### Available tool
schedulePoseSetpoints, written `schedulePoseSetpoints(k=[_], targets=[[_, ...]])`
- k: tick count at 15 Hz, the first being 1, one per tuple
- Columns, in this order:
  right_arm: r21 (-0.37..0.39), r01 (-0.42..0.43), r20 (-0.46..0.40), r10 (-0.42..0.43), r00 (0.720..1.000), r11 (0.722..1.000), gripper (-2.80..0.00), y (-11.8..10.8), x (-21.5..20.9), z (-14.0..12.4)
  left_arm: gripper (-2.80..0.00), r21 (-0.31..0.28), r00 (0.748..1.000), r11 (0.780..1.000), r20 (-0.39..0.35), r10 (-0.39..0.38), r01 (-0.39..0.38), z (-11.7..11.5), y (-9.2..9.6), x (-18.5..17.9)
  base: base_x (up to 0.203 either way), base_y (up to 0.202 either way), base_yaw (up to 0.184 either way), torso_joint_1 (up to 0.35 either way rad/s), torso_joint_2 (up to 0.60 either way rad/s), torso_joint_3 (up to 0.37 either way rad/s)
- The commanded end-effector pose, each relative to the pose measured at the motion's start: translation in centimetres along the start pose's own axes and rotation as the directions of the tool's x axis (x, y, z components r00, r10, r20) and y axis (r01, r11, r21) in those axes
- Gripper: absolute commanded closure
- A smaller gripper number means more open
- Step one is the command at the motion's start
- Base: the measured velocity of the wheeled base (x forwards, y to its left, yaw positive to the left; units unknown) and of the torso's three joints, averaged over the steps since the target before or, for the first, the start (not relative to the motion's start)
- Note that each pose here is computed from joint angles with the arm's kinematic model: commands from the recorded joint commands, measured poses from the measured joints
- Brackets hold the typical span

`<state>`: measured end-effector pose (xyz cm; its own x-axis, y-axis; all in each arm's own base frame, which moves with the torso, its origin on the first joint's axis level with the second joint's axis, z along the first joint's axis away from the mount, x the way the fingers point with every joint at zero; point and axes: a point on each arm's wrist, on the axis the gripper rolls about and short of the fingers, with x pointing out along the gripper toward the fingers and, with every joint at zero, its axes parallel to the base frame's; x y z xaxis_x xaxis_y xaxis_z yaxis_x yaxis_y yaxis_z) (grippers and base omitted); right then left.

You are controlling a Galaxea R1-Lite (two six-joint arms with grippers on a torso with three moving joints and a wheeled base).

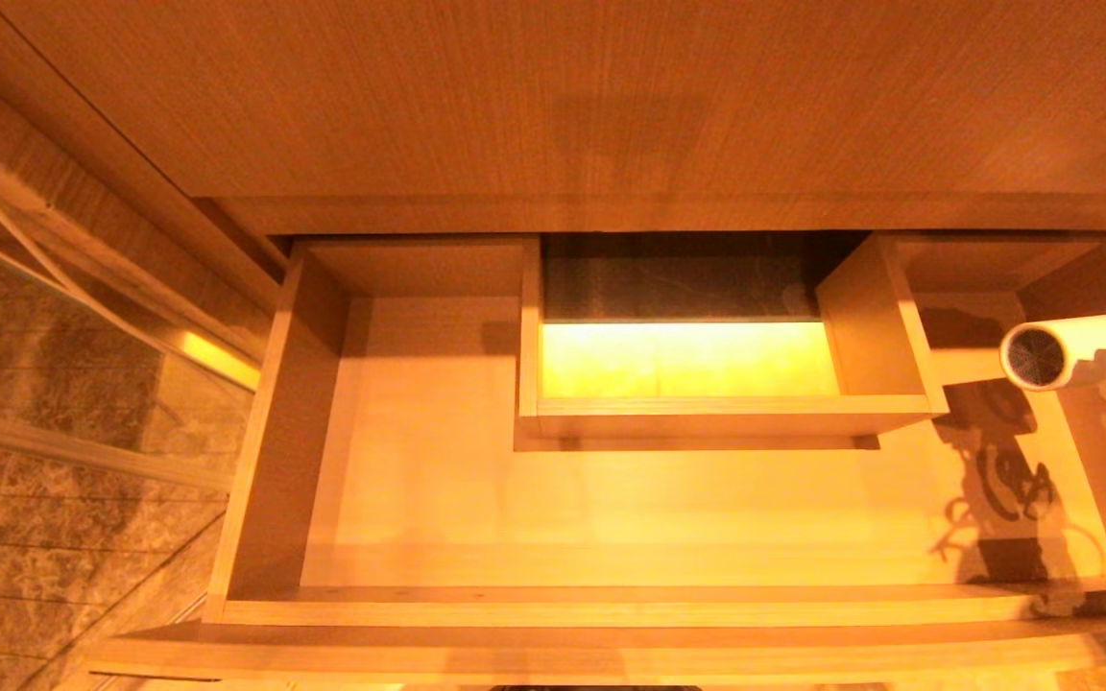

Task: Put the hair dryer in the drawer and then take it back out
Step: Put it into the drawer

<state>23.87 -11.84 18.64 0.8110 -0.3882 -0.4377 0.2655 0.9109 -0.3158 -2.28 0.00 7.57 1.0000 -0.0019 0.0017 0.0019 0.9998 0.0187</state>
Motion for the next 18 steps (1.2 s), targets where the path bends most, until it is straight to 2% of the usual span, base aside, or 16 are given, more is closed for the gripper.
schedulePoseSetpoints(k=[1, 4, 10, 14, 18], targets=[[-0.007, -0.019, -0.019, 0.019, 1.000, 1.000, 0.00, 0.3, 1.4, -0.1, 0.00, 0.000, 1.000, 1.000, -0.002, 0.000, 0.000, 0.0, 0.0, 0.0, 0.000, 0.000, 0.000, 0.000, 0.00, 0.000], [-0.020, -0.035, 0.019, 0.036, 0.999, 0.999, 0.00, 1.0, 3.1, 0.1, 0.00, 0.001, 1.000, 1.000, -0.002, 0.000, 0.000, 0.0, 0.0, 0.0, 0.000, 0.000, 0.000, 0.000, 0.00, 0.000], [-0.040, -0.089, -0.008, 0.088, 0.996, 0.995, 0.00, 2.9, 6.9, -0.5, 0.00, 0.000, 1.000, 1.000, -0.002, 0.000, 0.000, 0.0, 0.0, 0.0, 0.000, 0.000, 0.000, 0.000, 0.00, 0.000], [-0.058, -0.092, 0.070, 0.096, 0.993, 0.994, 0.00, 4.3, 9.4, 0.0, 0.00, 0.001, 1.000, 1.000, -0.002, 0.000, 0.000, 0.0, 0.0, 0.0, 0.000, 0.000, 0.000, 0.000, 0.00, 0.000], [-0.075, -0.110, 0.070, 0.116, 0.991, 0.991, 0.00, 5.5, 12.0, -0.2, 0.00, 0.001, 1.000, 1.000, -0.002, 0.000, 0.000, 0.0, 0.0, 0.0, 0.000, 0.000, 0.000, 0.000, 0.00, 0.000]])
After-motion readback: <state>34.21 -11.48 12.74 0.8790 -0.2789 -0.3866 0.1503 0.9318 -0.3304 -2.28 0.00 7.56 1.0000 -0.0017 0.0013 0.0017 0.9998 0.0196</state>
